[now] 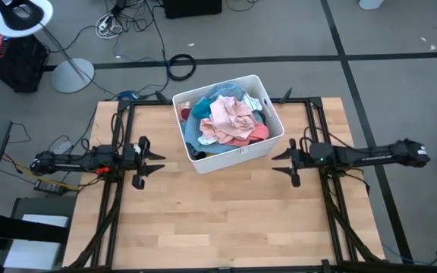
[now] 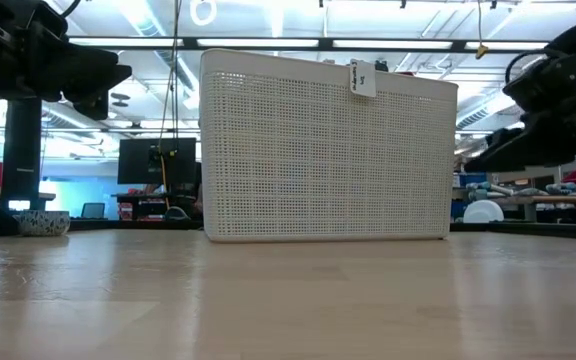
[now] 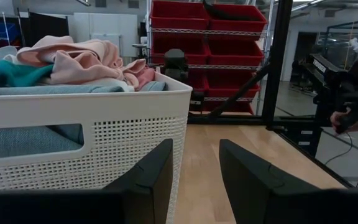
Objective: Sort clothes
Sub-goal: Return to Home Position
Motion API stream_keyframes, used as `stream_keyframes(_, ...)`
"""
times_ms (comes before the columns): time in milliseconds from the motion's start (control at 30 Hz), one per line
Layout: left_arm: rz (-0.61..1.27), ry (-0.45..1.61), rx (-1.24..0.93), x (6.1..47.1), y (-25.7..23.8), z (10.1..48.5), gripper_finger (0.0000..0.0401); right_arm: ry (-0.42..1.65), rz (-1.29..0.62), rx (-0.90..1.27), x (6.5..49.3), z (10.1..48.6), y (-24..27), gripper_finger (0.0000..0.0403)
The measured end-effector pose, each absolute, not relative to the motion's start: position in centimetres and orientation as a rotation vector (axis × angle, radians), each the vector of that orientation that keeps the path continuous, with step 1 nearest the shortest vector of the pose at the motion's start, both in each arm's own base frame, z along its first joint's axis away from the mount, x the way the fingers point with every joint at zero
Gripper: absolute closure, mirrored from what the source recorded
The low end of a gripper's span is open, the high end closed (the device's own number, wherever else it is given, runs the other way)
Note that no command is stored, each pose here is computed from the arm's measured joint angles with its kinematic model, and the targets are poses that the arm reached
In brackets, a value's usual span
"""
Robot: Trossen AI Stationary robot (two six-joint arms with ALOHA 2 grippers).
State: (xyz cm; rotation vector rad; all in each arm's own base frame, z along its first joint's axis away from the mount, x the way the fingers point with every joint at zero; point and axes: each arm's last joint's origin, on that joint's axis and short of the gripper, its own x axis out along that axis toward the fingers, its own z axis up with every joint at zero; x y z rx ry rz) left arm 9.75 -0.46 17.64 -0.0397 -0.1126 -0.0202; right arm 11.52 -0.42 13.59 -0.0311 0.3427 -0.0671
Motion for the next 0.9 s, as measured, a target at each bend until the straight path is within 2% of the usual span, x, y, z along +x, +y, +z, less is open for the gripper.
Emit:
stream_keyframes(267,-0.020,-0.112,-0.039,9.75,-0.46,17.64,0.0265,0.409,-0.072,-0.008,11.73,12.93,-0.42,0.0215)
stream_keyframes(900,-0.020,-0.113,-0.040,9.75,-0.46,17.64,0.0265,0.404,-0.073,-0.007,11.76,12.97,-0.42,0.0215)
